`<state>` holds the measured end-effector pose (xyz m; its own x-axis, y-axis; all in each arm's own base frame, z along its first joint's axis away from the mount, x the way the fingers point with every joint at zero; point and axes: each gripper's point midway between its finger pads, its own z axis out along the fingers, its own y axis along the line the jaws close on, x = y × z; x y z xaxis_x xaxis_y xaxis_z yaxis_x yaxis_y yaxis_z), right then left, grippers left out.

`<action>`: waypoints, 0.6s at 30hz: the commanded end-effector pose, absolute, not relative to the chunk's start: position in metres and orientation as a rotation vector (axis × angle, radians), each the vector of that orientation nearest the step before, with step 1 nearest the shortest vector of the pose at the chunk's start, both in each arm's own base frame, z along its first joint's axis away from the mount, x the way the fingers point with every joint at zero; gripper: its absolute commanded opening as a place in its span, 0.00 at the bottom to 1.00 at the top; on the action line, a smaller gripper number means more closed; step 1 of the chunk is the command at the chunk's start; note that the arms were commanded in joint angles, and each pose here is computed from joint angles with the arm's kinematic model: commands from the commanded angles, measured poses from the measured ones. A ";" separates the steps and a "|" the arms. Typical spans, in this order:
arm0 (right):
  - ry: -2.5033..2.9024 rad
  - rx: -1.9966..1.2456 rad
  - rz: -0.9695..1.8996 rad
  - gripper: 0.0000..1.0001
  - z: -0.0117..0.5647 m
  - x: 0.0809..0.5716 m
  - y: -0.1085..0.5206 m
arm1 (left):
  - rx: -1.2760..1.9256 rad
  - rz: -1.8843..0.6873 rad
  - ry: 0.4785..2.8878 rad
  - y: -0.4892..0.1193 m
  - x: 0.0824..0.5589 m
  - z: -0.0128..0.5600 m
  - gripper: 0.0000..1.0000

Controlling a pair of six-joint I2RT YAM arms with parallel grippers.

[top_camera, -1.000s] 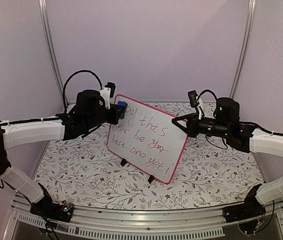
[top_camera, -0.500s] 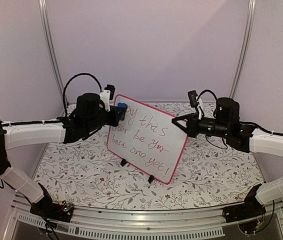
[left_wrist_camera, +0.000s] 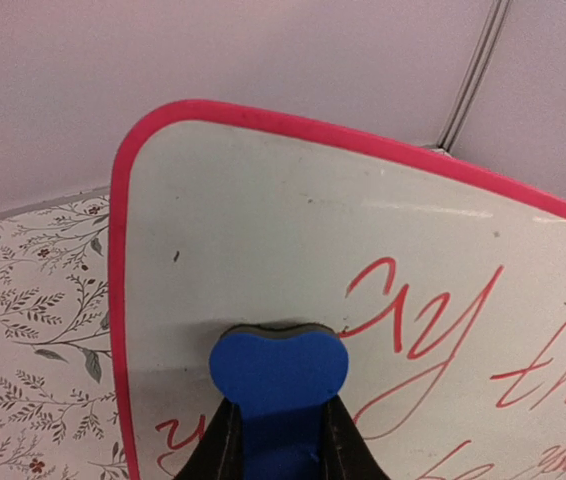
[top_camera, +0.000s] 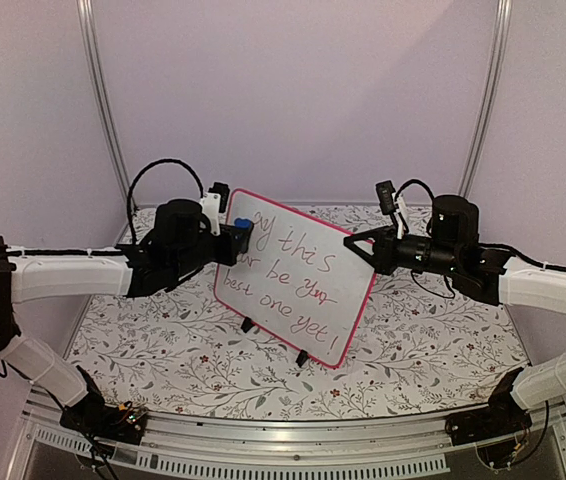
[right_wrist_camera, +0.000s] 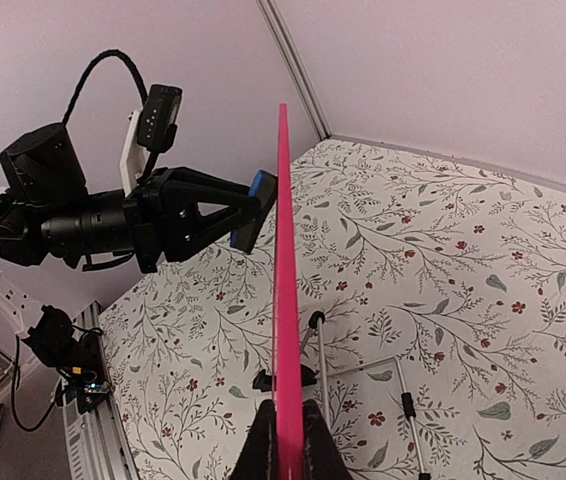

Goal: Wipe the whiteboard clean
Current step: Erase the center of the whiteboard.

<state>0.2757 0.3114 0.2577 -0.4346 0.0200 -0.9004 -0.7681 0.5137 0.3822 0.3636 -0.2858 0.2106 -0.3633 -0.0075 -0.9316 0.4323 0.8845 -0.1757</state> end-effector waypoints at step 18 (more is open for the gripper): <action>1.897 -0.825 1.087 0.00 0.218 0.241 0.326 | 0.346 -0.459 1.924 -0.289 0.356 0.208 0.14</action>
